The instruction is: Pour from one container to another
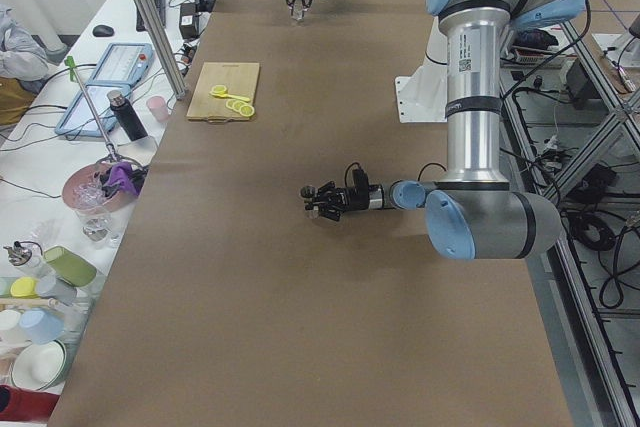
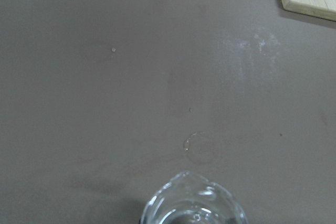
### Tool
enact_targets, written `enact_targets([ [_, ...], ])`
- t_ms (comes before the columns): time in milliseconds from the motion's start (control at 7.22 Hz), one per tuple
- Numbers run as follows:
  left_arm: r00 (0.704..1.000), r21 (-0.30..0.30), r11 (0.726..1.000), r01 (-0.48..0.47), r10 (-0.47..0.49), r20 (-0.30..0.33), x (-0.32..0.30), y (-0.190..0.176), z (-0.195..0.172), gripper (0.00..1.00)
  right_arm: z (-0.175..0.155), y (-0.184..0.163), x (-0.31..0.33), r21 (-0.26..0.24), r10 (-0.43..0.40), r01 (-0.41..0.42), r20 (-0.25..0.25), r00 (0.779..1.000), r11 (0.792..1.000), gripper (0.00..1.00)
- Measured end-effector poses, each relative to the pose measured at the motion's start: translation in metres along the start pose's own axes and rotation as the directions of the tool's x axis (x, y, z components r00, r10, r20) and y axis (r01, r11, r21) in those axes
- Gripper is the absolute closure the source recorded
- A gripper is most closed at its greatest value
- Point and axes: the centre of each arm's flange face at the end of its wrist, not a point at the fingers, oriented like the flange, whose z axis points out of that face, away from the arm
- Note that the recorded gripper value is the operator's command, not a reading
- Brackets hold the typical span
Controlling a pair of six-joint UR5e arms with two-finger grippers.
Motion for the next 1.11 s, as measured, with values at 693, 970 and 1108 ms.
enact_targets([
  [693, 0.998, 0.023, 0.998, -0.052, 0.052, -0.033, 0.003, 0.004, -0.003, 0.01, 0.004, -0.001, -0.008, 0.022, 0.017, -0.018, 0.042, 0.999, 1.000, 1.00],
  [970, 0.996, 0.024, 0.997, -0.069, 0.071, -0.048, 0.008, -0.001, -0.008, 0.01, 0.005, -0.002, -0.008, 0.022, 0.033, -0.034, 0.044, 0.998, 0.999, 0.58],
  [1108, 0.997, 0.022, 0.998, -0.060, 0.061, -0.053, 0.012, -0.007, -0.010, 0.01, 0.006, -0.002, -0.008, 0.023, 0.042, -0.043, 0.044, 0.998, 0.999, 0.32],
])
